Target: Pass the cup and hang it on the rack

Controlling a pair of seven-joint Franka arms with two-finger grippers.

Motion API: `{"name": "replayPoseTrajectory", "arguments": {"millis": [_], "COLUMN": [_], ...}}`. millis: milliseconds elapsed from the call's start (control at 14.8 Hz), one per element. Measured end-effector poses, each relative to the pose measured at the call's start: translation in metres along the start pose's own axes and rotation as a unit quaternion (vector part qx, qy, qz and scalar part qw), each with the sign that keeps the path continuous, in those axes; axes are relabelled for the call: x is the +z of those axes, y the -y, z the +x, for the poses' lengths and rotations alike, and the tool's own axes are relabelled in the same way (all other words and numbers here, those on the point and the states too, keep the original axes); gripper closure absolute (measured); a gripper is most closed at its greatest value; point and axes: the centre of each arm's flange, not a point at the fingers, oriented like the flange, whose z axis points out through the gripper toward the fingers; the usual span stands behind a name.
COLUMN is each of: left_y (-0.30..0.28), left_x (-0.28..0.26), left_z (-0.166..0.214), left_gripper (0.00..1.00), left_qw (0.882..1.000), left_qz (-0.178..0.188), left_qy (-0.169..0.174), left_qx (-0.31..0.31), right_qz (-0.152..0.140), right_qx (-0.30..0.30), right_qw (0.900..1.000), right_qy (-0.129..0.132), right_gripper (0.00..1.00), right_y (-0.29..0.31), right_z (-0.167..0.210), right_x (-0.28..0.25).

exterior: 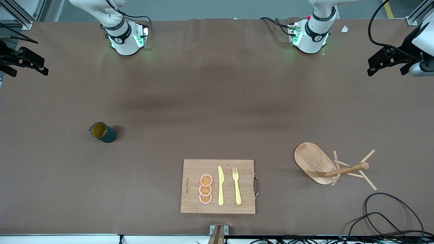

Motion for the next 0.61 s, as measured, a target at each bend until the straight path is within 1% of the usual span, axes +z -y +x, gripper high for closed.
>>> {"name": "replayPoseTrajectory", "arguments": {"millis": [203, 609], "left_y": [0.0060, 0.0093], "left_x": [0.0003, 0.0005], "left_z": [0.0004, 0.0006], "left_gripper": [0.00, 0.00], "left_qw": [1.000, 1.000], "left_qz": [0.000, 0.000], "left_qy": [0.001, 0.002], "left_qx": [-0.006, -0.009], "right_qz": [0.010, 0.011], "right_qx": [-0.001, 0.000], "right_qw": [1.000, 1.000], "right_qy": [0.001, 0.004], "right_gripper": [0.00, 0.00], "right_y": [0.0021, 0.0013], "right_z": [-0.0002, -0.0010], "right_x": [0.0002, 0.0009]}}
